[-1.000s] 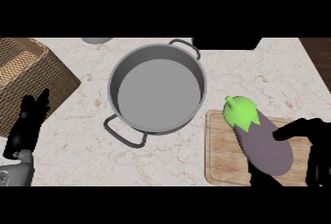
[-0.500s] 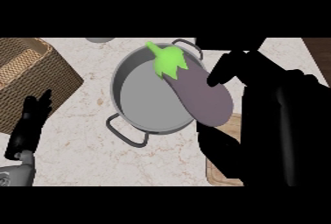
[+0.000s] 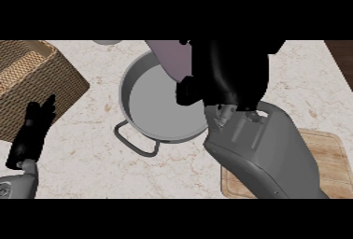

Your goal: Pick the eggplant from the cutting board and place it in the pot

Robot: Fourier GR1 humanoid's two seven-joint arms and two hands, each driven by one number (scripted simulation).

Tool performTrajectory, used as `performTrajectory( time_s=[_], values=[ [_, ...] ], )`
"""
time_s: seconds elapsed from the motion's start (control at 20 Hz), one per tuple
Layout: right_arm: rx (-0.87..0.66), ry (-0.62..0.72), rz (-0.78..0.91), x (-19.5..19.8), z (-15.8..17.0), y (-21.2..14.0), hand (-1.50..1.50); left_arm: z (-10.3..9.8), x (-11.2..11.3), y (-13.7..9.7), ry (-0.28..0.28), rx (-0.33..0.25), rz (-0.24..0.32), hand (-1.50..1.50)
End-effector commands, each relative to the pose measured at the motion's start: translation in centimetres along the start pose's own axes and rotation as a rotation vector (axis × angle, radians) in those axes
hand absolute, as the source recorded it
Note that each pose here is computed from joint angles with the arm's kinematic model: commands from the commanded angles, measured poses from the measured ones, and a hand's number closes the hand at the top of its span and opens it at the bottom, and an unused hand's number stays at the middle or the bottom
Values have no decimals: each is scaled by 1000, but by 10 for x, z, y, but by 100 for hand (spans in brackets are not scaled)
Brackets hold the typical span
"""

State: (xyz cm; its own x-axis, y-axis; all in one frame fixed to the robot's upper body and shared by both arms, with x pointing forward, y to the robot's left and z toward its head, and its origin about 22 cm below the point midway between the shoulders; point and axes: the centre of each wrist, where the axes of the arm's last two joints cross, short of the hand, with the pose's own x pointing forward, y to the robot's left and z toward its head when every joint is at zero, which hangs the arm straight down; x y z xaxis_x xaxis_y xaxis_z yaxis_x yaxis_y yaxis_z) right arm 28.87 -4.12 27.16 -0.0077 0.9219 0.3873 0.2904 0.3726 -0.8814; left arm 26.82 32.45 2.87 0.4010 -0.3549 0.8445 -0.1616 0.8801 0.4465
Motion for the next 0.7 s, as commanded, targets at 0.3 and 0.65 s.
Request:
performTrajectory(
  time_s=[0.3, 0.65],
  values=[
    [217, 247, -156, -9, -36, 72, -150, -2, 8, 7, -9, -2, 5, 0],
    [150, 220, -410, -7, -50, 98, -150, -6, 15, -8, -23, -20, -23, 0]
  ],
)
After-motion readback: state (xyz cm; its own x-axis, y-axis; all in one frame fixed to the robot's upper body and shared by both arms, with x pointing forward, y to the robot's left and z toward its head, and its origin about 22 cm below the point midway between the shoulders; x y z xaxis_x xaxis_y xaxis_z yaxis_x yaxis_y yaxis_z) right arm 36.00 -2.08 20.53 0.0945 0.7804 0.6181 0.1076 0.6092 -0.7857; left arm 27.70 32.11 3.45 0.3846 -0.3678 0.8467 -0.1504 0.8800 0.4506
